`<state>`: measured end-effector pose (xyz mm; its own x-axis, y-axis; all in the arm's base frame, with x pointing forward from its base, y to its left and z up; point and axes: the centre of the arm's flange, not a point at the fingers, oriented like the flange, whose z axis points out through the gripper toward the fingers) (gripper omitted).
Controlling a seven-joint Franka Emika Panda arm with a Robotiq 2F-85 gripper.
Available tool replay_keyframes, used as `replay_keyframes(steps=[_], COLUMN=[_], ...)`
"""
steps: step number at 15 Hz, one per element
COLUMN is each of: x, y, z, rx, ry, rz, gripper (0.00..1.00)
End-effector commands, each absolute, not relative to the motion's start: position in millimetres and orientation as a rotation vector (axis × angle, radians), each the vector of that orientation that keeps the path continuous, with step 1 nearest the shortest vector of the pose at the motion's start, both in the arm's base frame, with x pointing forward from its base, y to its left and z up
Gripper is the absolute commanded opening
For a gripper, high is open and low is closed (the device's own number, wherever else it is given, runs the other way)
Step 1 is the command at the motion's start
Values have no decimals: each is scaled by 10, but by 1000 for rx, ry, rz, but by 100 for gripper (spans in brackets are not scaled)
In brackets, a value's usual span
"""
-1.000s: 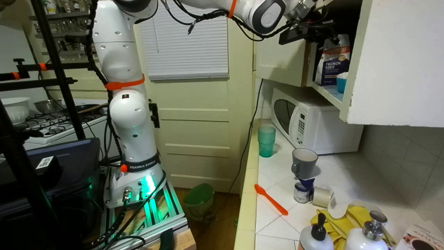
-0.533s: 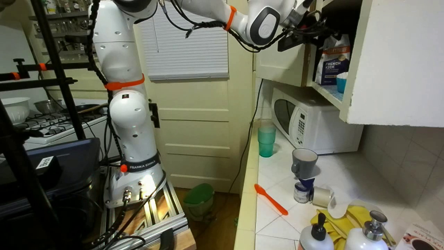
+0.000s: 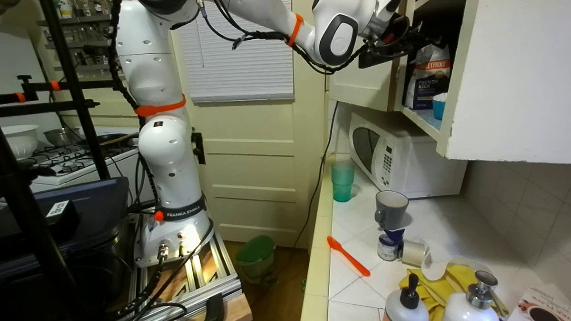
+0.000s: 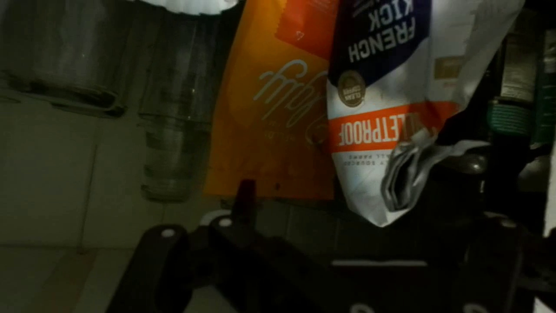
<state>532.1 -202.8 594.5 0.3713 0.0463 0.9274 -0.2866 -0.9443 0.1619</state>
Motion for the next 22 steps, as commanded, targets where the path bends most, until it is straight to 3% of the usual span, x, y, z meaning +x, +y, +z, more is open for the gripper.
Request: replay_keyframes(steps=[1,14,22], x=[5092,4357,3882], y=[-1718,-1392,-1480], z=[5948,6041,5701], rx=[2355,2489,2591], ry=[-300,-615,-1064], rz=[1616,1607,1232], gripper=[100,100,100])
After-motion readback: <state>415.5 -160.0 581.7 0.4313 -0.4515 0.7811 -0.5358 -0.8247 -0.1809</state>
